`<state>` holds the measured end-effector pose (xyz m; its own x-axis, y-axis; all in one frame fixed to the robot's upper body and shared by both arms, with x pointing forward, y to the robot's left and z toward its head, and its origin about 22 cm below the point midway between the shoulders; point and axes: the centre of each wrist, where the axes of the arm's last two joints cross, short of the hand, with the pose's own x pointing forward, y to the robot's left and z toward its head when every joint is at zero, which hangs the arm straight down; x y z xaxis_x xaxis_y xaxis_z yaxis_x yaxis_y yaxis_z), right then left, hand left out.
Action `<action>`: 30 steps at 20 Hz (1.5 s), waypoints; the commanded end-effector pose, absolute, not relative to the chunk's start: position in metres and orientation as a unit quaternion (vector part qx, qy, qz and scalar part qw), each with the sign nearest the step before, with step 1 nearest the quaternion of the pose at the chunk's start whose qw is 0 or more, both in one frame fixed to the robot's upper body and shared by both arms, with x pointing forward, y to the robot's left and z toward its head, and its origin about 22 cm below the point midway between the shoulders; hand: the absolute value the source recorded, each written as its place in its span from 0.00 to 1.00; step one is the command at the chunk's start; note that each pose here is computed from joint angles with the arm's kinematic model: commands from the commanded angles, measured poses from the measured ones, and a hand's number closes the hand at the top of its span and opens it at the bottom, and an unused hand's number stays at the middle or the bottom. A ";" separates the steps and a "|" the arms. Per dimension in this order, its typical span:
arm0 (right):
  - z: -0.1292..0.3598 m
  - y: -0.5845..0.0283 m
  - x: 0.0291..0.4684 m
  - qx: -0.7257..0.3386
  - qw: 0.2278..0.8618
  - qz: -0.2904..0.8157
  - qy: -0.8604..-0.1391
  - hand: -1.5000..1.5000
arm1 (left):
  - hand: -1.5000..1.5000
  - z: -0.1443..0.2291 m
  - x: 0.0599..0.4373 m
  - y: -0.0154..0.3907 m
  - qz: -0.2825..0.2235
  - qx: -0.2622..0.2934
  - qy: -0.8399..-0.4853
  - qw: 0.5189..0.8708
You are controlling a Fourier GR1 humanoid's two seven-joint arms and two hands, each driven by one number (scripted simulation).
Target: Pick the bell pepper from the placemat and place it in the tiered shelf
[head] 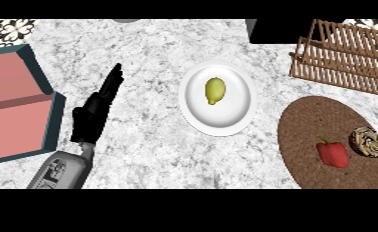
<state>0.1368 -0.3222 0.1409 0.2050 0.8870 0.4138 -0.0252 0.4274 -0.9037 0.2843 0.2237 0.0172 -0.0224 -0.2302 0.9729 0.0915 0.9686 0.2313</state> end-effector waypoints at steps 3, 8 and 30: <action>0.137 -0.318 0.138 -0.422 0.659 0.336 -0.523 0.00 | 0.50 0.014 0.283 0.222 -0.118 0.045 -0.703 0.700; 0.134 -0.309 0.145 -0.419 0.665 0.339 -0.517 0.00 | 0.50 0.009 0.276 0.205 -0.121 0.053 -0.711 0.690; 0.083 -0.300 0.167 -0.438 0.681 0.352 -0.470 0.00 | 0.50 0.023 0.281 0.226 -0.115 0.052 -0.710 0.693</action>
<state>0.1653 -0.3040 0.0906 0.2972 0.8873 0.3525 -0.0559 0.3847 -0.9213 0.2818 0.2246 0.0139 -0.0232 -0.2332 0.9721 0.0884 0.9681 0.2344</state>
